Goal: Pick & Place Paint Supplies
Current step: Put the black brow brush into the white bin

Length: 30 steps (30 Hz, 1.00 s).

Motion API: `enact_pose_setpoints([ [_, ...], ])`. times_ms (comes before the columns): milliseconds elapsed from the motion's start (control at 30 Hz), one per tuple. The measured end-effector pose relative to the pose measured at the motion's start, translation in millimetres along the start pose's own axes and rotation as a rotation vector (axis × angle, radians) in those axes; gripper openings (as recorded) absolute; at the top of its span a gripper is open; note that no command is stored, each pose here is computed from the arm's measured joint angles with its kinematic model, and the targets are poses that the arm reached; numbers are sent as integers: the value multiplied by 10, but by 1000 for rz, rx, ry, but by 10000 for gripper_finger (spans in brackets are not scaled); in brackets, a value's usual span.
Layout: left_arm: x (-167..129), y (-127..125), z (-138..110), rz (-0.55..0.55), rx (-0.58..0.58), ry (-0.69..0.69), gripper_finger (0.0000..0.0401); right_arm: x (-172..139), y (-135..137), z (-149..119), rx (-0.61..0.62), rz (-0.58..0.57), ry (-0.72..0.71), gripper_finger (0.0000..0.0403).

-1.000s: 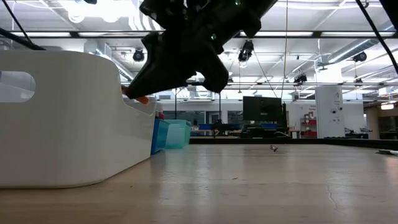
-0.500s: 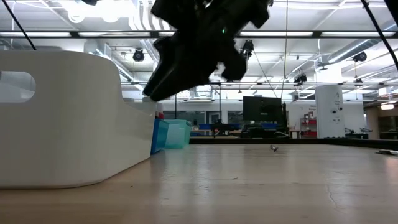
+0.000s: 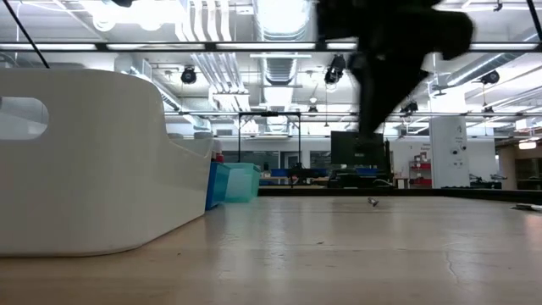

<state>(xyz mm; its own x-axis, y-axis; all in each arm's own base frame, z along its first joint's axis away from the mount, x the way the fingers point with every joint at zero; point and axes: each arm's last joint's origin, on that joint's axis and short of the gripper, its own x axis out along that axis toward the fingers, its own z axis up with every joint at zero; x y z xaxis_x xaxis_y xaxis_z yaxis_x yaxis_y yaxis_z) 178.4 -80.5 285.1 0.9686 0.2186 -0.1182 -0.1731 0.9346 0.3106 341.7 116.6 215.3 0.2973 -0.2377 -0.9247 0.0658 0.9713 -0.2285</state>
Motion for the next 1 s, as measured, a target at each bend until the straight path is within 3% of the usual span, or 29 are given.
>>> enact_pose_setpoints([
  [267,0,4,13,3,-19,-11,267,-53,41,-597,489,-347,302,164],
  [400,0,4,16,3,-37,-13,267,-63,-23,-831,654,-501,417,164],
  [533,1,5,16,4,-41,-13,267,-62,-86,-1009,758,-484,423,164],
  [700,1,5,16,4,-41,-13,267,-67,-198,-1238,920,-335,302,164],
  [1000,1,5,16,4,-39,-13,267,-81,-413,-1849,1190,-322,227,164],
])
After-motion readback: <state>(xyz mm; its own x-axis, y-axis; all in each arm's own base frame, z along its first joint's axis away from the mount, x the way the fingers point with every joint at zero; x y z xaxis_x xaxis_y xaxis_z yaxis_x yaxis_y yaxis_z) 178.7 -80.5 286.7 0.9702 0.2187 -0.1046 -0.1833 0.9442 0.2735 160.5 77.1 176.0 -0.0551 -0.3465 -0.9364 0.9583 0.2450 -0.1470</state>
